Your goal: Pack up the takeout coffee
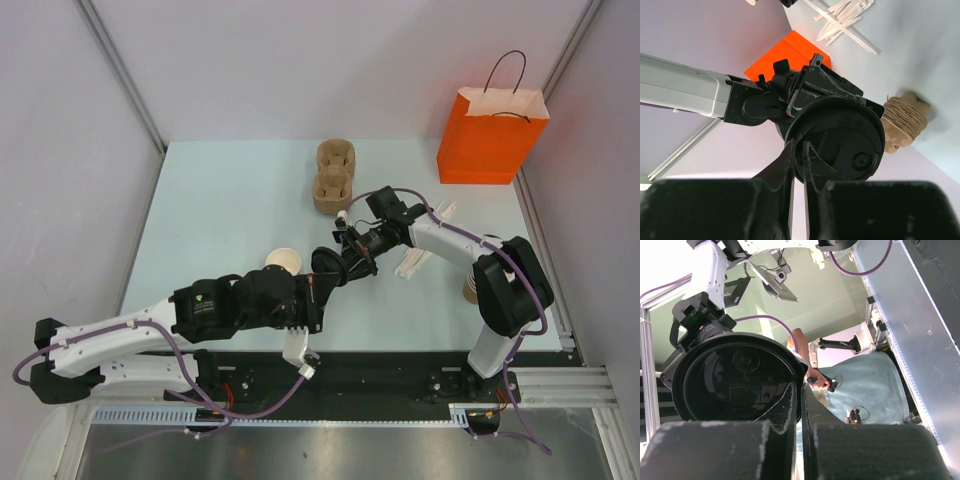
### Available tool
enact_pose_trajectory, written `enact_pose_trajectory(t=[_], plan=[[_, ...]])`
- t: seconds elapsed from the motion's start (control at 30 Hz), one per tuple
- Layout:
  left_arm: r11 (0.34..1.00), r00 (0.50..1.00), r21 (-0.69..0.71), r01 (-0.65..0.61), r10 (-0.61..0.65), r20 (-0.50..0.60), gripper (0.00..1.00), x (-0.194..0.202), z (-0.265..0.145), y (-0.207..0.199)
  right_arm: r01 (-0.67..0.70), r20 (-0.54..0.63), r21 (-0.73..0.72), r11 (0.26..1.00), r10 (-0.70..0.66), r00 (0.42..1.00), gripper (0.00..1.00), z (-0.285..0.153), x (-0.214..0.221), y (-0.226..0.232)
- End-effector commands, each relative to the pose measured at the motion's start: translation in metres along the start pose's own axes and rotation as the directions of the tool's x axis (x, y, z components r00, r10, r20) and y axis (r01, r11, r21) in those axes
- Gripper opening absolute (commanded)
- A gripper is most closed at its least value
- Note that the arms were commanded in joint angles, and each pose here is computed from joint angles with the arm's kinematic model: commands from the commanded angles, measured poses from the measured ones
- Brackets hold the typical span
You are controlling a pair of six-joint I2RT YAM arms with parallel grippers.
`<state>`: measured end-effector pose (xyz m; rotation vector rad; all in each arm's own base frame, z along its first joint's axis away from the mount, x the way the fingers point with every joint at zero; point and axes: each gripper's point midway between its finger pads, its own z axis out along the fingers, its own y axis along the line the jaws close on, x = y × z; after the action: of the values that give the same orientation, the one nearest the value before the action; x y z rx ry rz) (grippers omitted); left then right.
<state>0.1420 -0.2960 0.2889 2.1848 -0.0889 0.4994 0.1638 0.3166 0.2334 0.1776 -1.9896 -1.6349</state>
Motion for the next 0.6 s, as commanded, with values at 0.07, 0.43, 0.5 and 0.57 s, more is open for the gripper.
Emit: enact_pose_trajectory(t=[0.07,0.43,0.5,0.57], plan=[[1.000,0.999,-0.016,-0.021,0.020,-0.041,0.07,0.010,-0.009,0.011,0.021,-0.010,-0.003,1.000,-0.021,1.000,0.00,0.001,0.003,0.003],[0.999,0.998,-0.040,0.033,-0.035,-0.056,0.00,0.012,-0.015,0.011,0.054,0.019,-0.014,0.998,-0.053,0.998,0.52,-0.007,-0.003,0.007],[0.998,0.997,-0.039,0.053,-0.055,-0.060,0.00,0.013,-0.016,0.010,0.057,0.031,-0.018,0.998,-0.057,0.998,0.54,-0.011,-0.006,0.009],[0.995,0.993,-0.034,0.095,-0.097,-0.066,0.00,0.014,-0.016,0.007,0.068,0.045,-0.021,0.997,-0.067,0.997,0.66,-0.014,-0.009,0.012]])
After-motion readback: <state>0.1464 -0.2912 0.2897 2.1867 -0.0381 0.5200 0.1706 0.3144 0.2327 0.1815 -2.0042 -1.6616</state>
